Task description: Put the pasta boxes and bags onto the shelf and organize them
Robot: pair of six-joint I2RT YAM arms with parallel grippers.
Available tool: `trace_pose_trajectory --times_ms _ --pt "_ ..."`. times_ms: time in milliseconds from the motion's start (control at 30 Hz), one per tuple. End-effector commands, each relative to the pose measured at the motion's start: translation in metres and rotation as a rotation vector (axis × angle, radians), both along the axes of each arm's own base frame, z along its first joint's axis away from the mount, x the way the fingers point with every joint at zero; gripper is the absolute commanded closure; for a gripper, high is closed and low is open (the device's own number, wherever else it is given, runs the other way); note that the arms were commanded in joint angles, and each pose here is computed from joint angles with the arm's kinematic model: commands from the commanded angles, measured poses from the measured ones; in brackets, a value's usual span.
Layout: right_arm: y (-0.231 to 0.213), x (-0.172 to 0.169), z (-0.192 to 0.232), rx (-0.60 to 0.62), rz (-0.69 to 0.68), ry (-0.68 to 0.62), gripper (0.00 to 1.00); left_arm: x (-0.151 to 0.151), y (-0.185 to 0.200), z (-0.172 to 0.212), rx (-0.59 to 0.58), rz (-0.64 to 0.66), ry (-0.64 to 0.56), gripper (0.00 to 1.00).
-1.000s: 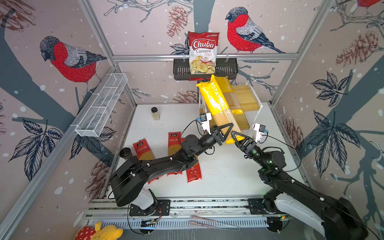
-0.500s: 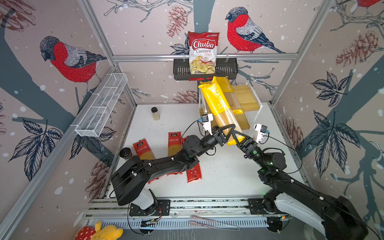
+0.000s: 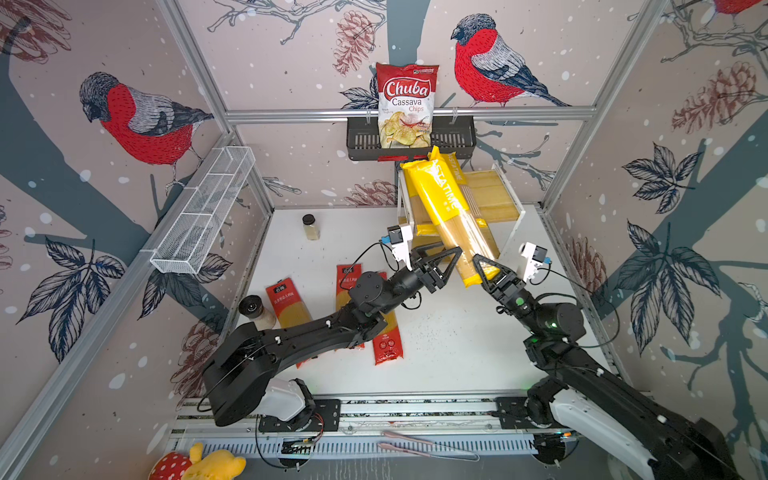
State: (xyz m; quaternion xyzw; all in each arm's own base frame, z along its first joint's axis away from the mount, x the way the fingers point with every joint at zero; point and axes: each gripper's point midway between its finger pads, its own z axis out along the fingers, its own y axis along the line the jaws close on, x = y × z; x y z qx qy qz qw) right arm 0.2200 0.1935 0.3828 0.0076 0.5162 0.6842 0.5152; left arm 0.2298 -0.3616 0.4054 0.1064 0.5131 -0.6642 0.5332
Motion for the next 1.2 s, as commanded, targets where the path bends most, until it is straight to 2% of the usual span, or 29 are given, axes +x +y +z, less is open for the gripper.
trace_pose_trajectory --times_ms 0,67,167,333,500,833,1033,1100,1167 --pt "-0.031 0.020 0.026 0.041 -0.164 0.035 0.95 -0.003 0.016 0.010 -0.002 0.066 -0.071 0.36" --pt "-0.047 0.038 0.023 0.023 -0.239 0.134 1.00 -0.002 0.022 0.003 0.032 0.097 -0.066 0.36" --pt "-0.070 0.055 0.024 0.024 -0.313 0.244 1.00 -0.002 0.030 -0.004 0.065 0.127 -0.061 0.36" --pt "-0.087 0.075 0.030 -0.011 -0.349 0.353 1.00 -0.001 0.038 -0.020 0.099 0.160 -0.040 0.36" --pt "-0.094 0.092 0.023 0.030 -0.333 0.445 1.00 -0.002 0.043 -0.036 0.108 0.161 -0.005 0.36" --pt "-0.080 0.112 0.025 0.088 -0.245 0.499 1.00 -0.002 0.048 -0.050 0.108 0.164 0.028 0.36" --pt "-0.073 0.119 0.029 0.132 -0.250 0.506 1.00 -0.001 0.045 -0.052 0.109 0.158 0.031 0.36" --pt "-0.069 0.122 0.029 0.130 -0.247 0.506 0.95 -0.001 0.045 -0.053 0.109 0.157 0.034 0.36" --pt "-0.068 0.125 0.022 0.122 -0.252 0.523 0.83 -0.001 0.046 -0.054 0.108 0.159 0.037 0.36"
